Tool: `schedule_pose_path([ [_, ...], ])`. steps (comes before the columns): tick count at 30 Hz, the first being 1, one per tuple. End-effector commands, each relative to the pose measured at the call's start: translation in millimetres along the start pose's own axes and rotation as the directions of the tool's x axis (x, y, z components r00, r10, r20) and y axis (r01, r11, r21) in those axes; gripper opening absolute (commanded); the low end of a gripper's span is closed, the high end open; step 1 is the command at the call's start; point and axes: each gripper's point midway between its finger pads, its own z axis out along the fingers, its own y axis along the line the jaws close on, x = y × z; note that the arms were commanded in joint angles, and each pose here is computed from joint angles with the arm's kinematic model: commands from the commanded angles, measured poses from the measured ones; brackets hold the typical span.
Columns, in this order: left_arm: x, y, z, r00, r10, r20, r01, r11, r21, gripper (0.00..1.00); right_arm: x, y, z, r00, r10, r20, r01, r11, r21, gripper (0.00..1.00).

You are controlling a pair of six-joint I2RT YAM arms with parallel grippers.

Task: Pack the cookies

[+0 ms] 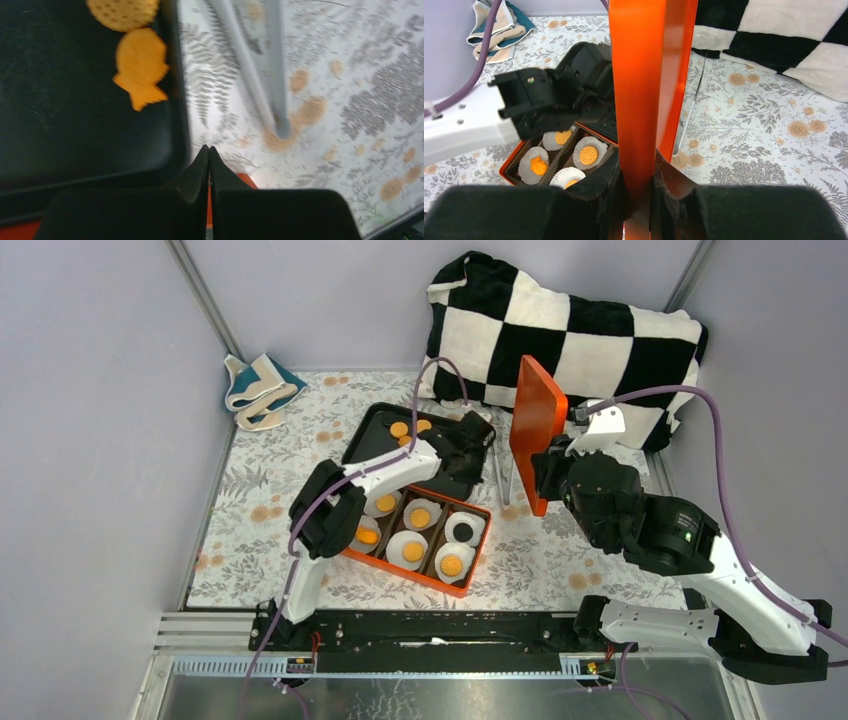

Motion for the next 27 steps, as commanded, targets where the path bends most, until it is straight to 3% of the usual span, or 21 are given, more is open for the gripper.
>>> schedule_pose_path([
  [1, -8, 7, 12, 0.999, -0.023, -0.038, 0.027, 0.996, 0.081, 0.00, -19, -9, -3, 0.996, 0.049, 0.080, -0.052, 0.998, 0.032, 0.00],
  [7, -15, -23, -79, 0.993, -0.005, 0.117, -0.004, 0.997, 0.077, 0.00, -20, -17, -6, 0.992, 0.055, 0.110, -0.061, 0.997, 0.049, 0.00],
  [10, 5, -30, -104, 0.997, -0.019, 0.074, 0.013, 0.997, 0.080, 0.00, -20, -16, -5, 0.993, 0.055, 0.109, -0.060, 0.997, 0.045, 0.00],
  [18, 81, -25, -71, 0.994, -0.009, -0.107, 0.019, 0.995, 0.098, 0.00, -22, -20, -9, 0.993, 0.055, 0.106, -0.060, 0.997, 0.047, 0.00],
  [27, 60, -13, -24, 0.998, 0.025, -0.055, -0.023, 0.999, 0.026, 0.00, -14, -29, -14, 0.990, 0.091, 0.110, -0.096, 0.995, 0.040, 0.00],
])
